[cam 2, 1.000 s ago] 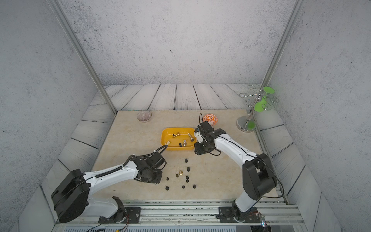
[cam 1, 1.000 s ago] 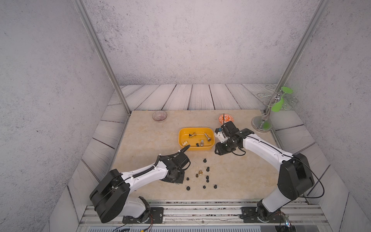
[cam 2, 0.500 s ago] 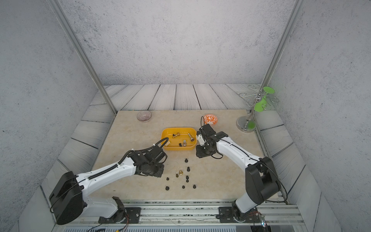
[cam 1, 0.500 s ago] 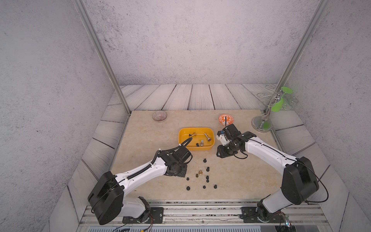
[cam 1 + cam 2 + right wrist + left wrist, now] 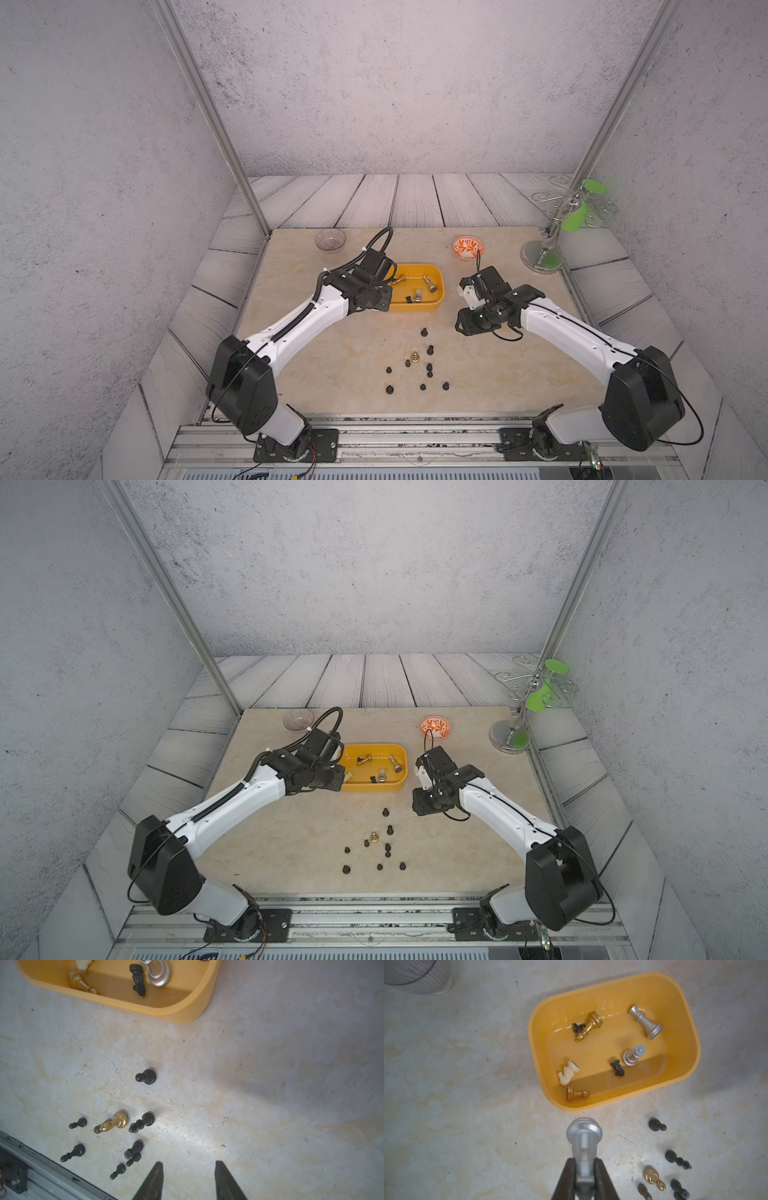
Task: Put the chess pieces into the storage box
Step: Pick up the chess piece at the center of the board, then place the chess piece in the storage box, then pick up the chess piece at the center of the board.
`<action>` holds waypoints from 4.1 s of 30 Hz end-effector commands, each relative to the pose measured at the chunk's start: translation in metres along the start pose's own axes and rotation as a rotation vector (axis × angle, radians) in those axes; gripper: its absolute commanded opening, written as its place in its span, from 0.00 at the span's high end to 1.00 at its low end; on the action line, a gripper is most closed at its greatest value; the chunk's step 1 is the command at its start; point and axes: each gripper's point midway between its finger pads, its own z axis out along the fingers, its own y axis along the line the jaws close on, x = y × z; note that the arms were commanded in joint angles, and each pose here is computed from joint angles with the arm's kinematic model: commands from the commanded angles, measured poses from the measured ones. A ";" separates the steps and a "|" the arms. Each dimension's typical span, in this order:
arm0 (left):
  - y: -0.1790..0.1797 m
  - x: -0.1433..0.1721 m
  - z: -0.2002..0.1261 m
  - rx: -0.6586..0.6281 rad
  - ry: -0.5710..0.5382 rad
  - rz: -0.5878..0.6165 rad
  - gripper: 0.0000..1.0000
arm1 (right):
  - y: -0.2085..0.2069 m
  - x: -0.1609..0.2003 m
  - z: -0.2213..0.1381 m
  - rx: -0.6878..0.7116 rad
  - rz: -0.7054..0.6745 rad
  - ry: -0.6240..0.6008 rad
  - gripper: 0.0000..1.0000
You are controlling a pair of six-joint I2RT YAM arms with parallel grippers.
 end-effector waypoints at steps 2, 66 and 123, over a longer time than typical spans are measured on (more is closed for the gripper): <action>0.001 -0.027 0.028 0.002 0.009 0.045 0.97 | -0.006 0.009 -0.011 0.016 0.055 -0.038 0.57; 0.053 0.003 0.002 0.086 -0.056 -0.165 0.73 | 0.000 0.001 -0.018 0.004 0.027 -0.039 0.57; 0.027 0.086 0.001 0.287 0.061 -0.232 0.73 | 0.076 -0.042 0.083 0.068 -0.240 0.112 0.58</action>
